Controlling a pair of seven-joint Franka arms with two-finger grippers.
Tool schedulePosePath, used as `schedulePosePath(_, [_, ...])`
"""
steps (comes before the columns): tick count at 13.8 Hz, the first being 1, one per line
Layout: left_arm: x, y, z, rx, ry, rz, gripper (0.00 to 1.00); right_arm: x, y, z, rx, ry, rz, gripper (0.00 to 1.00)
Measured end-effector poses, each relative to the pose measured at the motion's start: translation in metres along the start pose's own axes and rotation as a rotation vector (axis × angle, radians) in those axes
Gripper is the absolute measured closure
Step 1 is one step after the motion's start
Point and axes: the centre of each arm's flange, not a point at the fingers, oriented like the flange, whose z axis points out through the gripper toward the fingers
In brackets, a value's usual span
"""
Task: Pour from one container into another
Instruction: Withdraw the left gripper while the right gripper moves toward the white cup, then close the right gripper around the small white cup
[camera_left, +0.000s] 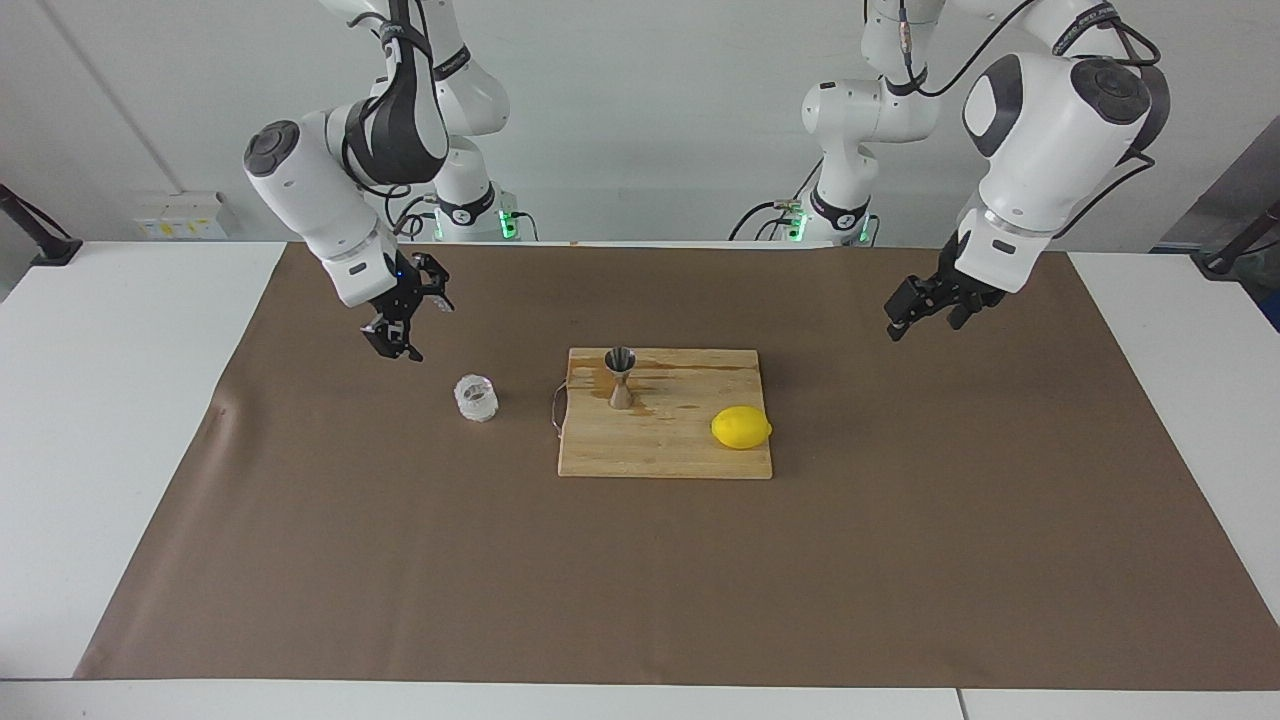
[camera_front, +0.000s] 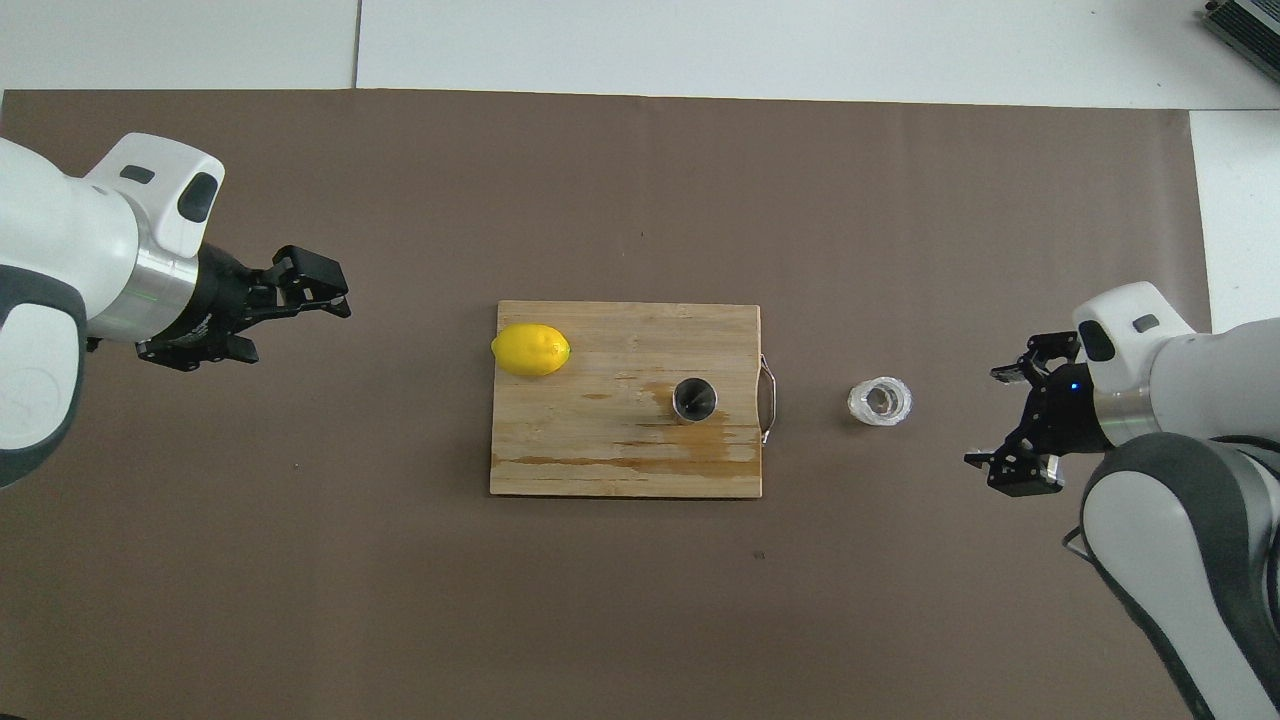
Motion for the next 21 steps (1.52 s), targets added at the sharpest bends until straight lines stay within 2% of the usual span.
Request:
schedulePosePath(4, [-0.005,-0.018,-0.015,0.028,-0.006,0.175,0.0,-0.018,0.022,0.043,-0.005,0.013,-0.052,0.0])
schedulePosePath(9, [-0.017,-0.045,-0.058,0.063,-0.053,0.272,0.0,-0.023,0.032,0.076,-0.001,0.043,-0.074,0.0])
schedulePosePath(11, [-0.02,-0.047,-0.076,0.073,-0.051,0.286,0.0,-0.022,0.032,0.084,0.004,0.038,-0.087,0.0])
schedulePosePath(16, [-0.022,-0.043,-0.079,0.072,-0.049,0.291,0.0,-0.02,0.028,0.108,0.032,0.103,-0.12,0.0])
schedulePosePath(21, [-0.027,-0.044,-0.095,0.049,-0.031,0.258,0.0,-0.009,0.023,0.125,0.031,0.121,-0.16,0.0])
